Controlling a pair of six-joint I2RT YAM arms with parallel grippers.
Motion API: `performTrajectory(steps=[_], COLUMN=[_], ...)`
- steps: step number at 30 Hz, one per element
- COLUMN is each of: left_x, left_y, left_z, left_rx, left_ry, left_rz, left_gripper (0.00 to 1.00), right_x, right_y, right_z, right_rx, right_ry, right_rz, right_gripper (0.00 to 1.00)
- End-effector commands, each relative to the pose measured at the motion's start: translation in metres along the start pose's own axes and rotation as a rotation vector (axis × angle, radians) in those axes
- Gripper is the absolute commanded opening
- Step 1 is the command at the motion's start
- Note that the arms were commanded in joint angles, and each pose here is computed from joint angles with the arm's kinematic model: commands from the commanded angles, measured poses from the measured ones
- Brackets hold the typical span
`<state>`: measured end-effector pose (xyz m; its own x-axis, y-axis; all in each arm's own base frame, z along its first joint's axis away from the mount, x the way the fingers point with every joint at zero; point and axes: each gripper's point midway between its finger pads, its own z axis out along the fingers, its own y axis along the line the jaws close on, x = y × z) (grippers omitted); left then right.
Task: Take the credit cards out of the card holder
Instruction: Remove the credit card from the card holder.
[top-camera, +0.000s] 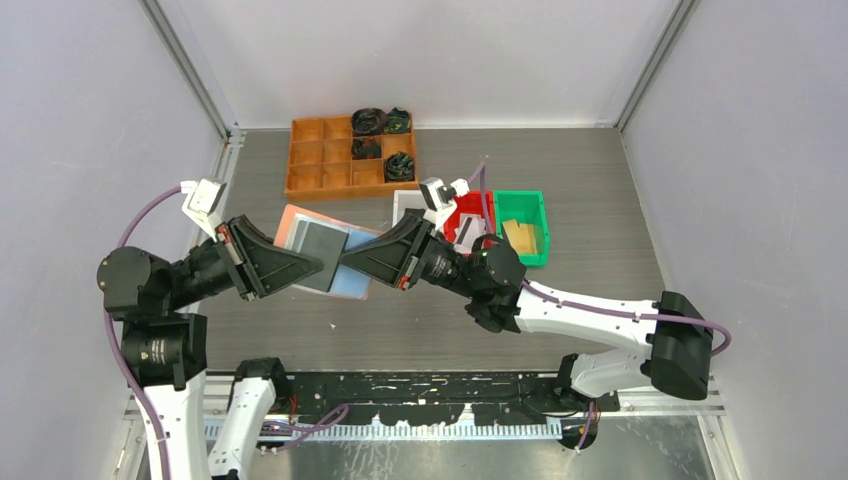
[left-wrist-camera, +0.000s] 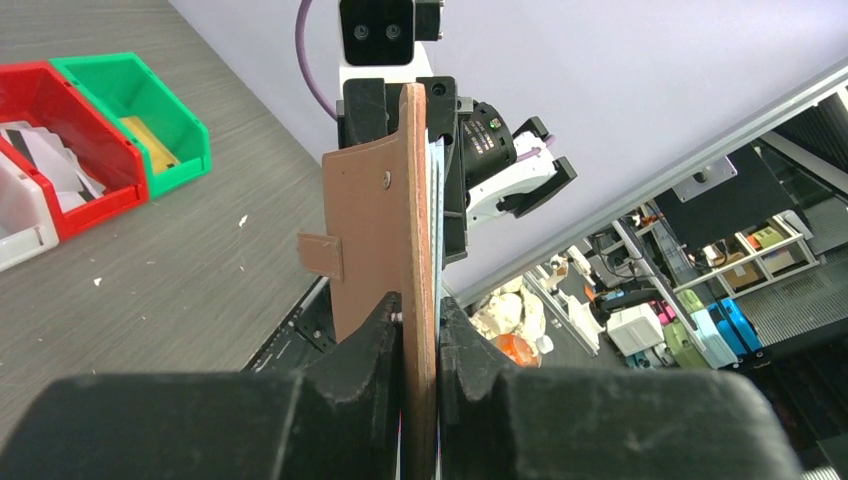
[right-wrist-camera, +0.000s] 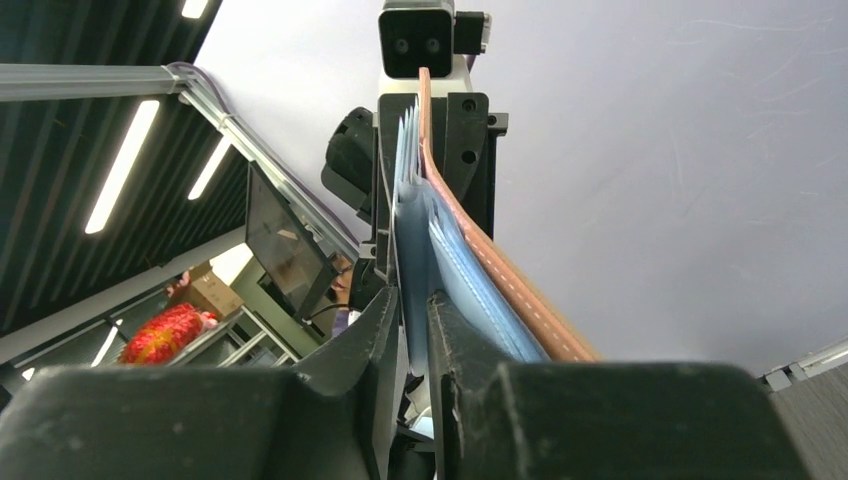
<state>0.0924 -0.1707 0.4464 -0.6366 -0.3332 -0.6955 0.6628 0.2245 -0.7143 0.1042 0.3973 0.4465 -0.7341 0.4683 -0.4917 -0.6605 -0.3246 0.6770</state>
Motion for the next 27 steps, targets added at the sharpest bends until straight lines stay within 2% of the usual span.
performTrajectory(steps=[1,4,8,13,16,20,24,27], left_x=[0.000,0.001,0.002,0.003,0.002,0.000,-0.006,-0.011], left_y=[-0.015,-0.015,-0.012,-0.009,-0.009,-0.010,-0.015,-0.016], left_z=[-0.002,-0.002,-0.002,-0.002,-0.002,-0.002,-0.001,0.000], left_rx=[0.039,0.038,0.031,0.018,0.011,0.005,0.004,0.005], left_ry=[-0.008,-0.003,0.001,0.000,-0.002,-0.008,-0.028,-0.035], left_rz=[0.080,0.078,0.082,0.087,0.082,0.078,0.053,0.061], left_gripper=[0.09,0.09,0.09,0.09,0.09,0.10,0.17,0.15], right_x=[-0.014,-0.010,-0.009,-0.010,-0.010,-0.008,-0.007,-0.007], right_y=[0.024,0.026,0.026,0.032,0.034,0.036,0.043,0.047], right_z=[0.006,0.011,0.013,0.010,0.005,-0.003,-0.008,-0.010], right_rx=[-0.104,-0.127,-0.135,-0.155,-0.170,-0.194,-0.242,-0.265], right_ry=[-0.041,-0.016,-0.011,-0.013,-0.022,-0.026,-0.032,-0.033], right_rz=[0.002,0.014,0.018,0.008,0.005,0.016,0.032,0.036], right_gripper=[0.23,0.26,0.25,0.08,0.01,0.01,0.01,0.01])
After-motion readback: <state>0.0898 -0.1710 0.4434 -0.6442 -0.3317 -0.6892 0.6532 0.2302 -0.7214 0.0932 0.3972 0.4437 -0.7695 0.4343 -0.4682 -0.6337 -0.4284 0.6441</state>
